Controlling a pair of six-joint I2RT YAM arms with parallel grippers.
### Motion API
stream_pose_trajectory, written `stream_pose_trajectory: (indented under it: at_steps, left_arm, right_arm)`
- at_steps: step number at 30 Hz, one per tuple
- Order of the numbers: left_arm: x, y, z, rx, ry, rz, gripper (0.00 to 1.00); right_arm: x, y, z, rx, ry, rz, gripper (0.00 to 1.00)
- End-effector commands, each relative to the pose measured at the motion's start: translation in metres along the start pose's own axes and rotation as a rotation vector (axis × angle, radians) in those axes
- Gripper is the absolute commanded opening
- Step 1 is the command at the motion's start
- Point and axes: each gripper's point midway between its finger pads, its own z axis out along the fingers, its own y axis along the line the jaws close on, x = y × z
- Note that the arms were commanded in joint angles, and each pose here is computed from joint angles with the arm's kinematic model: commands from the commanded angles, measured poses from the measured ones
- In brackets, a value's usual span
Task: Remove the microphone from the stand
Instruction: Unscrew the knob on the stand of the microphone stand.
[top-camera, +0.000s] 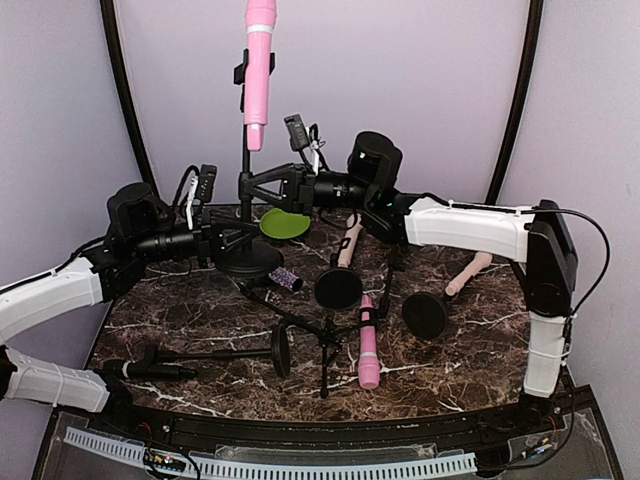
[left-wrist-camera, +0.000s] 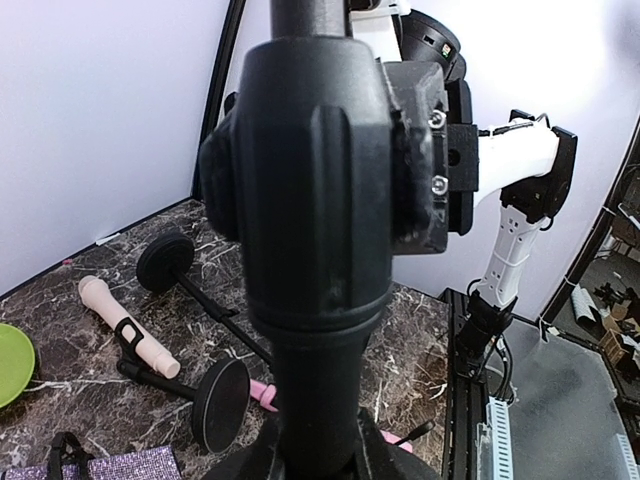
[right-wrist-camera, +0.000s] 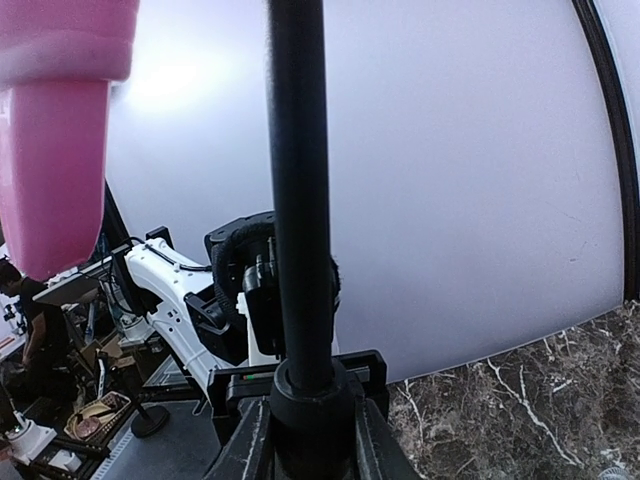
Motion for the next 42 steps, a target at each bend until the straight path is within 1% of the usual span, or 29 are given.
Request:
stream_pose_trajectory:
  at_steps: [1, 4, 6, 9, 11, 12, 13, 14, 17, 20, 22, 23, 25, 28, 32, 42]
  left_arm:
    - [-0.041, -0.018, -0.007, 0.016, -0.119, 0.142, 0.0]
    - [-0.045, -0.005, -0.013, -0.082, -0.149, 0.157, 0.0]
    - [-0.048, 0.001, -0.019, -0.138, -0.168, 0.165, 0.0]
    - [-0.05, 0.014, -0.026, -0.231, -0.186, 0.16, 0.0]
    - [-0.045, 0.032, -0.029, -0.331, -0.164, 0.13, 0.0]
    - [-0.049, 0.043, -0.034, -0.405, -0.172, 0.121, 0.0]
    - [-0.042, 0.052, -0.035, -0.447, -0.143, 0.1, 0.0]
    - [-0.046, 0.061, -0.04, -0.511, -0.15, 0.093, 0.0]
    - [-0.039, 0.075, -0.043, -0.581, -0.123, 0.07, 0.0]
    - [-0.037, 0.077, -0.04, -0.579, -0.111, 0.06, 0.0]
    - [-0.034, 0.077, -0.037, -0.568, -0.099, 0.051, 0.0]
    - [-0.033, 0.077, -0.036, -0.561, -0.097, 0.05, 0.0]
    - [-0.032, 0.076, -0.034, -0.55, -0.094, 0.048, 0.0]
    - [-0.031, 0.075, -0.032, -0.538, -0.092, 0.048, 0.0]
    - [-0.03, 0.073, -0.03, -0.524, -0.09, 0.045, 0.0]
    - [-0.031, 0.07, -0.028, -0.5, -0.092, 0.042, 0.0]
  right_arm:
    - [-0.016, 0.01, -0.009, 0.039, -0.057, -0.026, 0.33]
    - [-0.019, 0.002, -0.019, 0.085, -0.094, -0.019, 0.43]
    - [-0.019, -0.005, -0.024, 0.126, -0.116, -0.006, 0.48]
    - [-0.018, -0.026, -0.031, 0.251, -0.139, 0.025, 0.49]
    - [-0.017, -0.043, -0.038, 0.355, -0.158, 0.052, 0.48]
    - [-0.015, -0.048, -0.039, 0.381, -0.158, 0.065, 0.48]
    - [-0.014, -0.053, -0.042, 0.42, -0.169, 0.075, 0.48]
    - [-0.013, -0.056, -0.043, 0.444, -0.175, 0.083, 0.48]
    - [-0.011, -0.058, -0.042, 0.485, -0.183, 0.087, 0.49]
    - [-0.011, -0.05, -0.03, 0.472, -0.178, 0.068, 0.6]
    - [-0.01, -0.049, -0.023, 0.476, -0.175, 0.058, 0.63]
    - [-0.012, -0.049, -0.019, 0.482, -0.175, 0.056, 0.64]
    - [-0.012, -0.053, -0.013, 0.502, -0.17, 0.058, 0.62]
    - [-0.012, -0.057, -0.003, 0.502, -0.162, 0.064, 0.56]
    - [-0.008, -0.062, 0.009, 0.496, -0.133, 0.079, 0.52]
    - [0.003, -0.071, 0.02, 0.504, -0.111, 0.101, 0.51]
